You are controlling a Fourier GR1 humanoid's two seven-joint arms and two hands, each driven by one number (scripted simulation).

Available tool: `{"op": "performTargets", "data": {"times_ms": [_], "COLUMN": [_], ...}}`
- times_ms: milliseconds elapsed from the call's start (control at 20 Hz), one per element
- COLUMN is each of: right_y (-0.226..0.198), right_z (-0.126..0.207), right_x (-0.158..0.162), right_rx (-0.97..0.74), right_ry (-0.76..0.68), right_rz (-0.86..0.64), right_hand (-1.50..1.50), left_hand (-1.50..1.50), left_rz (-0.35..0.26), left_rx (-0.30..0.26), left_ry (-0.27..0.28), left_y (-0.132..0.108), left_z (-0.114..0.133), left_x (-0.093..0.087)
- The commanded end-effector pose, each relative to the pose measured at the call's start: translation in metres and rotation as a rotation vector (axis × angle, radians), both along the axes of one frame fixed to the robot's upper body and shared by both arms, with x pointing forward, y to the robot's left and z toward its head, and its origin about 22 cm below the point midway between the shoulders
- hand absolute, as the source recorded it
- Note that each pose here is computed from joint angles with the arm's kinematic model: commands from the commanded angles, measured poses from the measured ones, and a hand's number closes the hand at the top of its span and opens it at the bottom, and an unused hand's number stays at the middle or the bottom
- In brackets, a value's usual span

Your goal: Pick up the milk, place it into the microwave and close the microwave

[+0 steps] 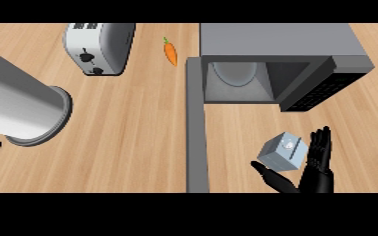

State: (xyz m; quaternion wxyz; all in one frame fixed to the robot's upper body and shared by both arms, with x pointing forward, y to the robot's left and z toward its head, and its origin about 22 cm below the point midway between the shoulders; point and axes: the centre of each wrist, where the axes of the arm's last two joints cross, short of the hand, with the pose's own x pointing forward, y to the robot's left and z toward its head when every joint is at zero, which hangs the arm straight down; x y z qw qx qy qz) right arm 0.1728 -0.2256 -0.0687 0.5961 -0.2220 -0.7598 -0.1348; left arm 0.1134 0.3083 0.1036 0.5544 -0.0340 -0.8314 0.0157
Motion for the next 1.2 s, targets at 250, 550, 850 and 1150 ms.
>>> {"op": "performTargets", "data": {"times_ms": [250,550,850,1150], "right_y": [-0.040,-0.054,-0.041,-0.024], "right_z": [-0.049,-0.076,-0.067,-0.079], "right_x": [-0.008,-0.014,0.000,-0.013], "right_rx": [-0.082,-0.040,0.153,0.123], "right_ry": [0.120,0.135,0.041,-0.106], "right_rz": [-0.169,-0.142,0.256,0.255], "right_hand": [-1.50,-1.50,-1.50,1.50], "left_hand": [-1.50,-1.50,-1.50,-1.50], "left_rz": [-0.004,-0.010,-0.018,-0.001], "left_rx": [-0.002,0.008,-0.007,-0.002], "left_ry": [0.024,0.004,0.014,0.027], "left_y": [-0.001,-0.008,0.002,0.007], "left_z": [-0.005,0.009,-0.008,-0.005], "left_x": [-0.014,-0.004,0.000,-0.009]}}
